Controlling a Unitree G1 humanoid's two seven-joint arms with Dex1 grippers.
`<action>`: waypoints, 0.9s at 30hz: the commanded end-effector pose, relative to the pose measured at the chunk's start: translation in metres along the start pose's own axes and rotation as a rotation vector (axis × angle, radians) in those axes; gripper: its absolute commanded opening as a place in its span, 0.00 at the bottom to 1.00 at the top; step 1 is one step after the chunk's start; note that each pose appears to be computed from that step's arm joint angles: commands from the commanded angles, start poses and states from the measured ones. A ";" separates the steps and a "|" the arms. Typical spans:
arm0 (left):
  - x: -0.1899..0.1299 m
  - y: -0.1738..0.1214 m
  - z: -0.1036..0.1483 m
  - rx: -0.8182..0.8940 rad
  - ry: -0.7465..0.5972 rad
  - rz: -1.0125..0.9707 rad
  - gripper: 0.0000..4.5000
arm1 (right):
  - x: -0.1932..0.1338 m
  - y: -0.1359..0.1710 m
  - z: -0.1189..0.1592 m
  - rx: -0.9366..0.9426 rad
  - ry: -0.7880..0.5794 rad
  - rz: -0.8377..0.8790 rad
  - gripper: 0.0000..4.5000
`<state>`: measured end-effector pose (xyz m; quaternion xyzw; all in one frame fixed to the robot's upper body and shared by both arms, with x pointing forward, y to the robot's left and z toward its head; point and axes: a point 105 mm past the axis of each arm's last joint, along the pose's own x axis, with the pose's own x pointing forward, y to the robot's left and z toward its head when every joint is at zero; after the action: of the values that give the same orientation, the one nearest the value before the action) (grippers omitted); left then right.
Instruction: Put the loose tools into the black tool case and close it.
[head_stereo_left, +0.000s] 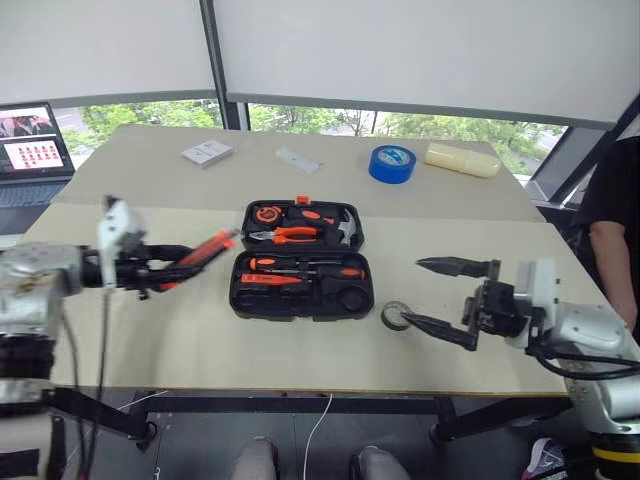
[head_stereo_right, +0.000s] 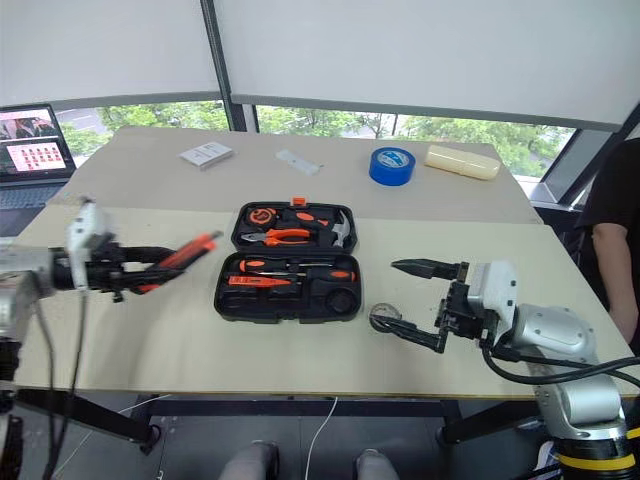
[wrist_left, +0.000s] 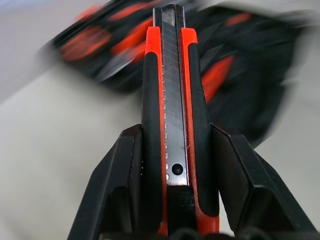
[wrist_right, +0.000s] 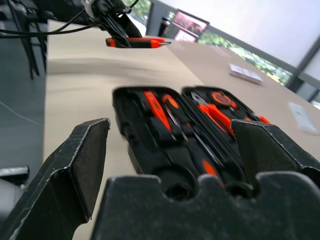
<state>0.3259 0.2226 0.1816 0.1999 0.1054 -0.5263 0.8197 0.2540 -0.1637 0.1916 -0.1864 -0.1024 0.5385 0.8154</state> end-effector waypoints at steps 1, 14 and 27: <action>0.045 -0.024 0.013 0.073 0.053 -0.119 0.35 | -0.009 0.002 -0.002 -0.013 0.055 0.039 1.00; 0.092 -0.025 0.005 0.351 0.201 -0.138 0.35 | -0.006 0.010 -0.003 0.008 0.042 0.025 1.00; 0.108 -0.017 0.012 0.413 0.165 -0.145 0.79 | -0.006 0.010 -0.004 0.018 0.037 -0.015 1.00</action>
<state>0.3513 0.1270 0.1348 0.3937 0.1082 -0.5806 0.7044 0.2465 -0.1661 0.1750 -0.1809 -0.0667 0.5360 0.8219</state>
